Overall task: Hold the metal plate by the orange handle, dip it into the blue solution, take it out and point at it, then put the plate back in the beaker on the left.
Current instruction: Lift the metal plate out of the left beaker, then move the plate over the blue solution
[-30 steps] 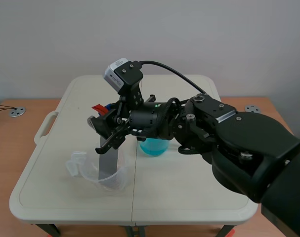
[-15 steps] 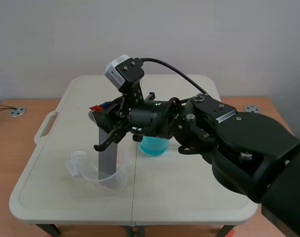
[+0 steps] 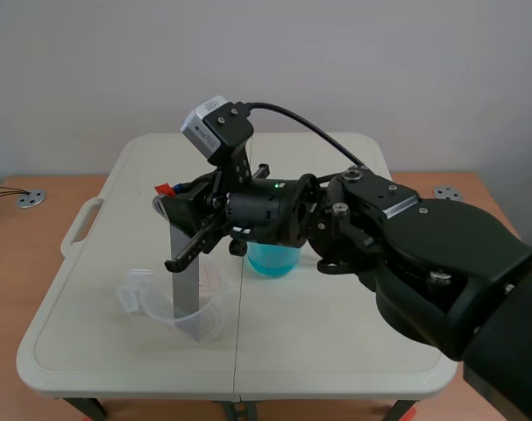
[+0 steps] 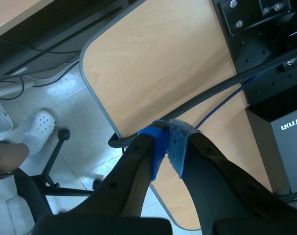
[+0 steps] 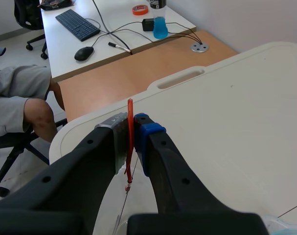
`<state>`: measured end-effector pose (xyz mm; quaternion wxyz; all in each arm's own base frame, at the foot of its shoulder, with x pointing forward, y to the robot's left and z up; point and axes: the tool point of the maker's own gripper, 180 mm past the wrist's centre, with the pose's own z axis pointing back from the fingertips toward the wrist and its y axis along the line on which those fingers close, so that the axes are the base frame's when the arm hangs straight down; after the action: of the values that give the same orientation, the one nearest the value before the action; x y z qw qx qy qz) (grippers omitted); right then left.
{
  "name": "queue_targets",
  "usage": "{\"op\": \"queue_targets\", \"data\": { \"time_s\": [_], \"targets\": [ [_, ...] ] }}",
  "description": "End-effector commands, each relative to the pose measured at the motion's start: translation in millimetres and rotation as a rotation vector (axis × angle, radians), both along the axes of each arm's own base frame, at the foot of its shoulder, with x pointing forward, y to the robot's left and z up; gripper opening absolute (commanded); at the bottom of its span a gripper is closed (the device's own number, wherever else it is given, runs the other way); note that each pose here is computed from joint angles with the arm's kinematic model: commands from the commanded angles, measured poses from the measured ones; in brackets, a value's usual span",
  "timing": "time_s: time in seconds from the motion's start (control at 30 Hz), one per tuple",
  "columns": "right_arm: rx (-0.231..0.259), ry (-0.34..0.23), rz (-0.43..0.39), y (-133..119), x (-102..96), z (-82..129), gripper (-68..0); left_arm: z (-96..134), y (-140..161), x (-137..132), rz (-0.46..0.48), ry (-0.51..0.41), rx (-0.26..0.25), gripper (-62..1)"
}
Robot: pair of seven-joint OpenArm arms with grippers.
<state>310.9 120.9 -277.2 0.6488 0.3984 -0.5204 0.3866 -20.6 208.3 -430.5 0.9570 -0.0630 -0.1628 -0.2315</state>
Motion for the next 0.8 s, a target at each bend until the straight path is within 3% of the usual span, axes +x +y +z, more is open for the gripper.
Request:
{"op": "queue_targets", "data": {
  "time_s": [0.0, 0.4, 0.77],
  "targets": [
    [0.056, -0.033, 0.004, 5, 4.7, 20, -66.2, 2, -6, 4, 0.001, -0.014, -0.016, -57.9],
    [0.094, -0.056, 0.089, 12, -15.1, 34, -66.2, 1, -6, 4, 0.002, -0.014, -0.017, -57.9],
    [0.08, -0.195, 0.159, 13, -47.7, 61, -66.2, 2, -6, 4, 0.002, -0.014, -0.017, -57.9]
  ]
}}
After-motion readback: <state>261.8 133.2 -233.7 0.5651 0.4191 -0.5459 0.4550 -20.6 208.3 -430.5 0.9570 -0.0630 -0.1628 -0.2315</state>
